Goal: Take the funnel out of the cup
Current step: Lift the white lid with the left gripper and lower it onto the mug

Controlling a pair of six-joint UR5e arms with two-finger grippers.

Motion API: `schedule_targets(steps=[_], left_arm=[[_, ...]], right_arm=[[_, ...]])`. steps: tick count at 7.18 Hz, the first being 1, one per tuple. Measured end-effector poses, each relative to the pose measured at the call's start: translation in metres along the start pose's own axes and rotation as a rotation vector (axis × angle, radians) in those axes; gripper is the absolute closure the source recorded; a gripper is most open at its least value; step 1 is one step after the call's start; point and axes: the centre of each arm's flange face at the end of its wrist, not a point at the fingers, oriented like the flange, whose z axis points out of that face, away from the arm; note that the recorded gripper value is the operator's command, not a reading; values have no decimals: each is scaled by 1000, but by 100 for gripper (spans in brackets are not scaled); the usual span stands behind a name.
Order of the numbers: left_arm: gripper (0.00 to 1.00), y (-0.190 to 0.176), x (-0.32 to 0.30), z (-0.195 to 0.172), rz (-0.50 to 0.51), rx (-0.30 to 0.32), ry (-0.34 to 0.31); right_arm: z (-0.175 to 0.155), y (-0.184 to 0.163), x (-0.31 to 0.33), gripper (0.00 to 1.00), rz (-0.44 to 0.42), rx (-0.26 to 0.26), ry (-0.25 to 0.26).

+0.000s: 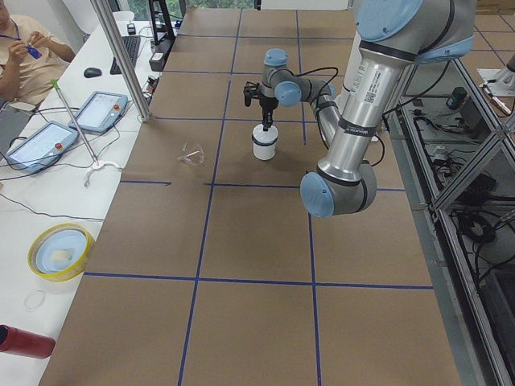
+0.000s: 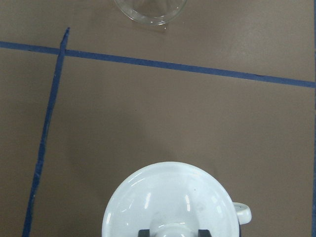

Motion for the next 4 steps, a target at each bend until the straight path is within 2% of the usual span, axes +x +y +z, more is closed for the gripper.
schedule_targets(steps=[4], left_arm=[[100,-1,0,6,-1,-3,-9]], right_arm=[[0,0,0,0,0,0,0]])
